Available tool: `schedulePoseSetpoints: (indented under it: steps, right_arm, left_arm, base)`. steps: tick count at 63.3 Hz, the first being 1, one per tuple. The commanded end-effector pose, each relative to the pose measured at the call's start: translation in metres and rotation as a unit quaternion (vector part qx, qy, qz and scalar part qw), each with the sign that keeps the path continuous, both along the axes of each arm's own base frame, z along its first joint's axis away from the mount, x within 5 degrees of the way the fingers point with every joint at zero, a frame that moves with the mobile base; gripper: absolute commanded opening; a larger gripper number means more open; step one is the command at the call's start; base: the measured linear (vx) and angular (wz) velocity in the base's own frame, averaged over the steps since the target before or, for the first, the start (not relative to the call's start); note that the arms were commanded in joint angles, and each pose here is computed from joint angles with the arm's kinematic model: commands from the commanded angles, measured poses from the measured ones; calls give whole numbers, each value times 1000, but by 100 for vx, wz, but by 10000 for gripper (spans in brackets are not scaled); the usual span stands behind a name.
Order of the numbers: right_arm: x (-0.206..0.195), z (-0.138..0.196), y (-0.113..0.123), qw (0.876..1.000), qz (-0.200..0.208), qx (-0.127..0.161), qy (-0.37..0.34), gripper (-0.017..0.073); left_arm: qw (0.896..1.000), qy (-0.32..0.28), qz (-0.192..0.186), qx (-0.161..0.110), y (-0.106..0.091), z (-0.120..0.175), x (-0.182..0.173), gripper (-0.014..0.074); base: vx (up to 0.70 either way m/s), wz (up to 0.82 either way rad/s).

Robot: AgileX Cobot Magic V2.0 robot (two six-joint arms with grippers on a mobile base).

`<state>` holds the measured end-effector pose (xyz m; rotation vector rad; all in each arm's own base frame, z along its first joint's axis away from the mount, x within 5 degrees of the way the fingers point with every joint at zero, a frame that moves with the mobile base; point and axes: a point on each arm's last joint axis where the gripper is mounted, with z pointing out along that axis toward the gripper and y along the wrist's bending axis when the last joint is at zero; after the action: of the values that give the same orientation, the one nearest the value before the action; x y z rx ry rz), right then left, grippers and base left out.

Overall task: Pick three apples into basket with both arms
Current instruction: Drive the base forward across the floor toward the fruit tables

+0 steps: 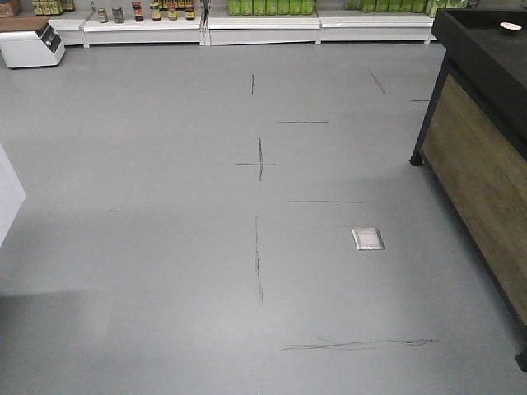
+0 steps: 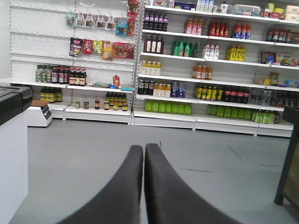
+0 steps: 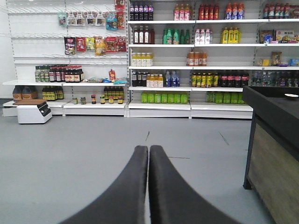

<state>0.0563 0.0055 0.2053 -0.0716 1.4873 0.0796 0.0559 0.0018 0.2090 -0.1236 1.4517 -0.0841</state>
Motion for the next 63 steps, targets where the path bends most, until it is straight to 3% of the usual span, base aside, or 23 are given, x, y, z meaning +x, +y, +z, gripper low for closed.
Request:
schedulePoseSetpoints:
  steps: [1,63]
  right_arm:
    - [-1,2,0,999,0,-4,-35,-9]
    - [-1,2,0,999,0,-4,-35,-9]
  left_arm:
    - [999,-33,-3,-6,0,0,-1,-6]
    - [999,-33,-3,-6,0,0,-1,-6]
  base:
    - [3,0]
    - [11,2]
